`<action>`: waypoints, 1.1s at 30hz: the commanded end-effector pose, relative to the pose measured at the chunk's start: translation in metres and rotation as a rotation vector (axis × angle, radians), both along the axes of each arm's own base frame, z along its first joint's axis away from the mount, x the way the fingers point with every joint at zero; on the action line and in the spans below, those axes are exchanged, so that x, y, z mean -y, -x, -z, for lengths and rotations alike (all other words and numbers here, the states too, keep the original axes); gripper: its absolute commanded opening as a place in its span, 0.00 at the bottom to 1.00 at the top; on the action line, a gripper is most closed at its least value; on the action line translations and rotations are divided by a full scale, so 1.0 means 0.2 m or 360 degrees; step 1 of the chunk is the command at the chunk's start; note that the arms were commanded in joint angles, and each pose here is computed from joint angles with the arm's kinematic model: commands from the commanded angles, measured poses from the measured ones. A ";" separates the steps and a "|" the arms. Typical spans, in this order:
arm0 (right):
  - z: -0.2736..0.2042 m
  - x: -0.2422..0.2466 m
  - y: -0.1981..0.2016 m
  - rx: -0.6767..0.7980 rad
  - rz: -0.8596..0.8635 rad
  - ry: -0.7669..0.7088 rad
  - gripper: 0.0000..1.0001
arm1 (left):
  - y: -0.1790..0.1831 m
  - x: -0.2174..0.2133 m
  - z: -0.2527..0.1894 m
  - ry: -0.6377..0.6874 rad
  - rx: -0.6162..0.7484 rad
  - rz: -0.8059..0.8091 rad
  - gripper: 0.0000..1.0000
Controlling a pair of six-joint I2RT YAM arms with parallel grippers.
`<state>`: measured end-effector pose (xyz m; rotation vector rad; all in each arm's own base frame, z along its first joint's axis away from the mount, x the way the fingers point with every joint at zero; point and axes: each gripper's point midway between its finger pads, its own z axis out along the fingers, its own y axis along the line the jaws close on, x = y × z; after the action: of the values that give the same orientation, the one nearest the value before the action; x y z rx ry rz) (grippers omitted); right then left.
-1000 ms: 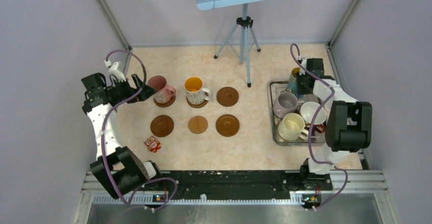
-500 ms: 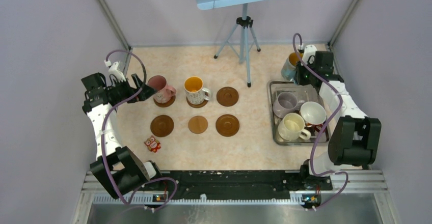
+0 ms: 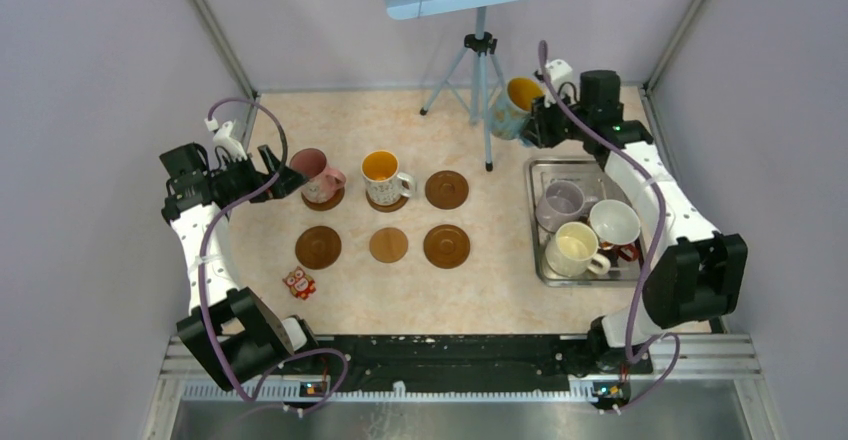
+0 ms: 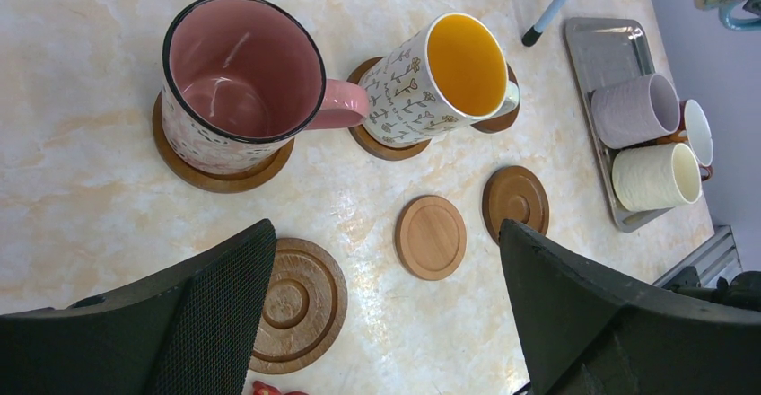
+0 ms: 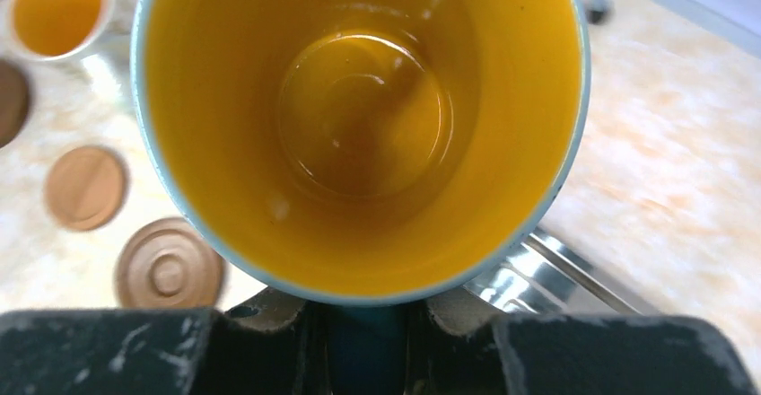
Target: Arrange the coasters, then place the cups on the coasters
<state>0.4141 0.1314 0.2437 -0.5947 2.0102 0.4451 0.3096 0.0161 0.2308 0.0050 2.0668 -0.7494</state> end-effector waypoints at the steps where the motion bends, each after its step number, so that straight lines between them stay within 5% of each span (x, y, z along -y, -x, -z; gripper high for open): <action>1: -0.27 -0.29 0.05 0.0199 -0.0223 -0.0099 0.00 | -0.01 -0.01 -0.08 -0.0083 0.0096 0.0020 0.99; 13: 0.07 -0.67 0.05 0.0099 -0.0296 0.0024 0.00 | 0.00 -0.02 -0.10 -0.0144 0.0107 0.0016 0.99; 33: 0.42 -0.80 0.06 0.0036 -0.0647 0.0217 0.00 | 0.00 -0.01 -0.07 -0.0097 0.0086 0.0008 0.99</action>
<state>0.3803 0.2661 0.1171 -1.0416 2.1261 0.5190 0.3107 0.0209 0.2361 0.0413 2.0685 -0.6948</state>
